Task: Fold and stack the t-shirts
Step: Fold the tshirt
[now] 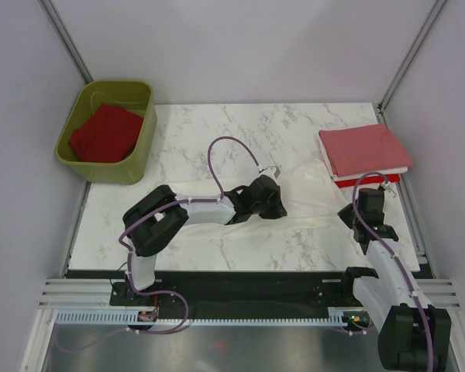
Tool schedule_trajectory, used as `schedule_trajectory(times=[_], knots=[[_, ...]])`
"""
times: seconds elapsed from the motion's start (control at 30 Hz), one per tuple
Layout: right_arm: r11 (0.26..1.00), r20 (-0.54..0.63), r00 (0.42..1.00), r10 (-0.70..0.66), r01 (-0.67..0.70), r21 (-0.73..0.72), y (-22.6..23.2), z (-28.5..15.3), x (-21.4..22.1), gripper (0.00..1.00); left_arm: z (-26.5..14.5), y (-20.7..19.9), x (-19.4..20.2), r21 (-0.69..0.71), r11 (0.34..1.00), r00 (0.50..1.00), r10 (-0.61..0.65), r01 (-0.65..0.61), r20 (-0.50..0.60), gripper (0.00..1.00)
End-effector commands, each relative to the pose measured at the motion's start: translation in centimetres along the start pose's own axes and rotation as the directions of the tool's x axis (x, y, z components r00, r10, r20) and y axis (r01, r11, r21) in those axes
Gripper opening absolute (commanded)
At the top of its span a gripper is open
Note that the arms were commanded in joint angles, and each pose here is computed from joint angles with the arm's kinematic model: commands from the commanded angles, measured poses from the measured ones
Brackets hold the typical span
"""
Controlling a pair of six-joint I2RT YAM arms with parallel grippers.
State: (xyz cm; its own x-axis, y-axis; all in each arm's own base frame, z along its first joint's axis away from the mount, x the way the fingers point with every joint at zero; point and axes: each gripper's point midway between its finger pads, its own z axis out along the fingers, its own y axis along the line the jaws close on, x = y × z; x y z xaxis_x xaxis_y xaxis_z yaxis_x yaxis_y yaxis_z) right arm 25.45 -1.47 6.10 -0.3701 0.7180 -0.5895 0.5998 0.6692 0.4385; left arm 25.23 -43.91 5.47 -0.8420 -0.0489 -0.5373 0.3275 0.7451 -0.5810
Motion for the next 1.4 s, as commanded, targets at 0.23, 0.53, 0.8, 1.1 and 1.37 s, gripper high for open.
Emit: schedule_trajectory(times=[0.23,0.53,0.8,1.1,1.37], knots=[[0.997,0.092,0.994,0.061,-0.064,0.035,-1.6,-1.2,-0.8,0.00,-1.2,0.4,0.0,-0.023,1.000,1.000,0.014,-0.014,-0.012,0.05],[0.997,0.075,0.994,0.079,-0.080,0.011,-1.7,-2.2,-0.1,0.00,-1.1,0.5,0.1,-0.031,0.999,0.999,0.026,-0.026,-0.022,0.06],[0.997,0.083,0.993,0.080,-0.080,0.000,-1.4,-3.0,-0.5,0.51,-2.5,1.2,-0.7,-0.070,0.997,0.998,0.042,-0.039,0.037,0.34],[0.995,-0.071,0.996,0.057,-0.062,-0.072,0.4,-2.5,2.1,0.60,-8.2,3.3,-4.1,-0.179,0.982,0.984,0.090,-0.062,0.157,0.53],[0.998,-0.157,0.987,0.020,-0.028,-0.052,1.0,-0.1,4.4,0.64,-12.4,10.5,-7.7,-0.292,0.955,0.978,0.007,0.055,0.206,0.54]])
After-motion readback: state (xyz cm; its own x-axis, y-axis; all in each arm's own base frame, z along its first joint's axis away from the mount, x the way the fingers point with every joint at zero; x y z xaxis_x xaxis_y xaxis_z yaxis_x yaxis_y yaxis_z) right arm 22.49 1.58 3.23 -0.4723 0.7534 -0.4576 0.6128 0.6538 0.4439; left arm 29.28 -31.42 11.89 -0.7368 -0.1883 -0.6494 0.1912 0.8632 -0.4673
